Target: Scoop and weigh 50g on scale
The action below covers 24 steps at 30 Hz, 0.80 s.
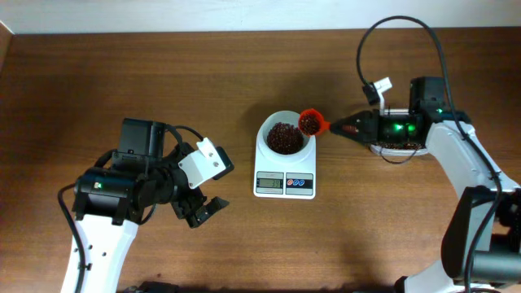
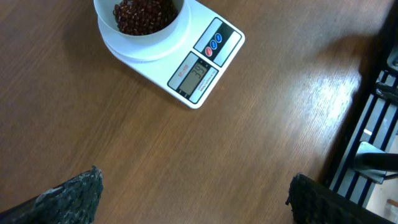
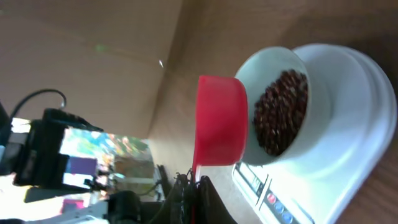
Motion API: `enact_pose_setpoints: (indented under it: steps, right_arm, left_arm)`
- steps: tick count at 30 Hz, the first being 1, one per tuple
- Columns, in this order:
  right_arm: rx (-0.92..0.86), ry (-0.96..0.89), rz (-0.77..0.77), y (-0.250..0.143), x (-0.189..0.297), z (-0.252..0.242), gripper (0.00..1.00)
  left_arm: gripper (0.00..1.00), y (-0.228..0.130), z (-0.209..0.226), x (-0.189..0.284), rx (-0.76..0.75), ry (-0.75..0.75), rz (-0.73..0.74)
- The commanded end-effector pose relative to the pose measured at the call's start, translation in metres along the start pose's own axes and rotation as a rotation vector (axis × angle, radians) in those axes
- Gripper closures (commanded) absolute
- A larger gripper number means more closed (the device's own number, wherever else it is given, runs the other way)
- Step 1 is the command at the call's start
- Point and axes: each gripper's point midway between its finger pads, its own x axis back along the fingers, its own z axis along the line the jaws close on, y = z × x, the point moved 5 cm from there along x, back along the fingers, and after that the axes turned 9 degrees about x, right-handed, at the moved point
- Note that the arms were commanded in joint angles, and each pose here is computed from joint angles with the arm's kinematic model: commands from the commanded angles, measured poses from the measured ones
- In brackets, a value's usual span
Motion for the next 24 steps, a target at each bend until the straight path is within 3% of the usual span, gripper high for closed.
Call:
enact_pose_setpoints:
  steps: [1,14,24]
  right_arm:
    - [0.089,-0.037,0.022,0.007,-0.014,0.001,0.96]
    - [0.367,-0.238,0.124,0.010,-0.057,0.001,0.96]
    - [0.456,-0.330,0.100,0.020,-0.050,0.024,0.96]
  left_arm:
    - [0.01,0.005,-0.001,0.007,-0.025,0.003,-0.030]
    - [0.01,0.005,-0.001,0.007,-0.025,0.003,-0.030]
    - [0.01,0.005,-0.001,0.007,-0.025,0.003,-0.030]
